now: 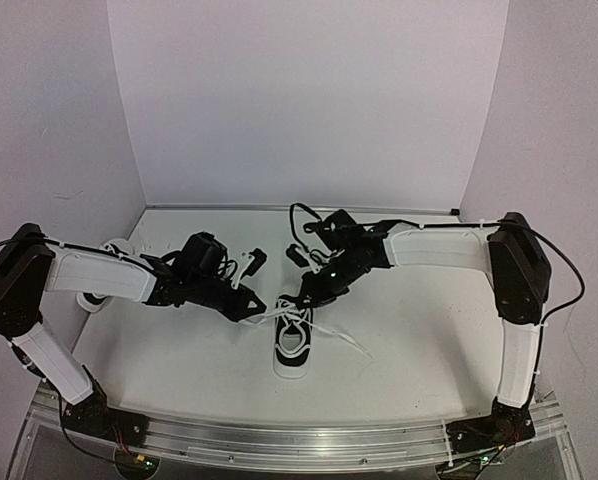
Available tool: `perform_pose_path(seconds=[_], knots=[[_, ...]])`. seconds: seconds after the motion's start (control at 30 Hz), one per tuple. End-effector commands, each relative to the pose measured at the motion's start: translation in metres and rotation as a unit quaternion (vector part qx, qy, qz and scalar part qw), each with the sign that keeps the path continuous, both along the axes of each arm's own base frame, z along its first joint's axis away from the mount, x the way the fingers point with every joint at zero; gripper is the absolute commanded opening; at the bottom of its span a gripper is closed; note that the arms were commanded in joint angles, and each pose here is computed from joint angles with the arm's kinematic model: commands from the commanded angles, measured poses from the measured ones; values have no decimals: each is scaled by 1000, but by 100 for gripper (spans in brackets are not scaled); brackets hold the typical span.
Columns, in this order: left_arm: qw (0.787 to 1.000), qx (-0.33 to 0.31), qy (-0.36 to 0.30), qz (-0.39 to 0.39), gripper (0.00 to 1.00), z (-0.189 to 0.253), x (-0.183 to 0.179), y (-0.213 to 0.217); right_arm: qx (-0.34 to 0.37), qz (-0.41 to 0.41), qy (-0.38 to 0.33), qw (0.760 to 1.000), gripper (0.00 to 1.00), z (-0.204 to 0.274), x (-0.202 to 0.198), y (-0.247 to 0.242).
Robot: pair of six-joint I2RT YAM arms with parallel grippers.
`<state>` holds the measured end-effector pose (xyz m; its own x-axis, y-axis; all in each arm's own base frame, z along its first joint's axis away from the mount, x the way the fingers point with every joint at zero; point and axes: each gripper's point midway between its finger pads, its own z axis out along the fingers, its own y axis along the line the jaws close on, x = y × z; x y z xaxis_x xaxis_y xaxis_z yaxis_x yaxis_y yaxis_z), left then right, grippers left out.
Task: Tie the shoes
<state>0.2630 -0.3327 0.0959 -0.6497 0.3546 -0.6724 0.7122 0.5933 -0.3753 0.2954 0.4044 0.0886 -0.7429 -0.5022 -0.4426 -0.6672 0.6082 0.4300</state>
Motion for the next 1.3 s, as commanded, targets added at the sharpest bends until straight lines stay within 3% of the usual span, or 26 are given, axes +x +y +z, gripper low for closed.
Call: perform_pose_path(seconds=[0.0, 0.27, 0.4, 0.5, 0.63, 0.8, 0.9, 1.03, 1.27], knots=[[1000, -7, -26, 7, 0, 14, 13, -4, 29, -13, -47, 998, 0, 49, 11, -2], [998, 4, -60, 8, 2, 26, 15, 4, 30, 0, -26, 999, 0, 38, 4, 0], [995, -1, -104, 4, 20, 46, 15, 9, 32, 4, -17, 999, 0, 32, 2, 1], [983, -33, -178, 8, 35, 79, 15, 17, 34, 4, -14, 999, 0, 31, 2, 2], [959, -44, -276, -35, 44, 111, 0, 25, 36, 5, -13, 999, 0, 31, 2, 3], [935, -31, -331, -121, 43, 114, -17, 14, 38, 5, -9, 999, 0, 28, 2, 5], [918, 18, -358, -168, 41, 100, -21, -1, 40, 5, -5, 999, 0, 27, 2, 7], [893, 98, -374, -228, 31, 73, -22, -25, 40, 4, 1, 999, 0, 24, 2, 7], [867, 133, -392, -278, 25, 50, -22, -51, 45, 5, 8, 999, 0, 23, 2, 7]])
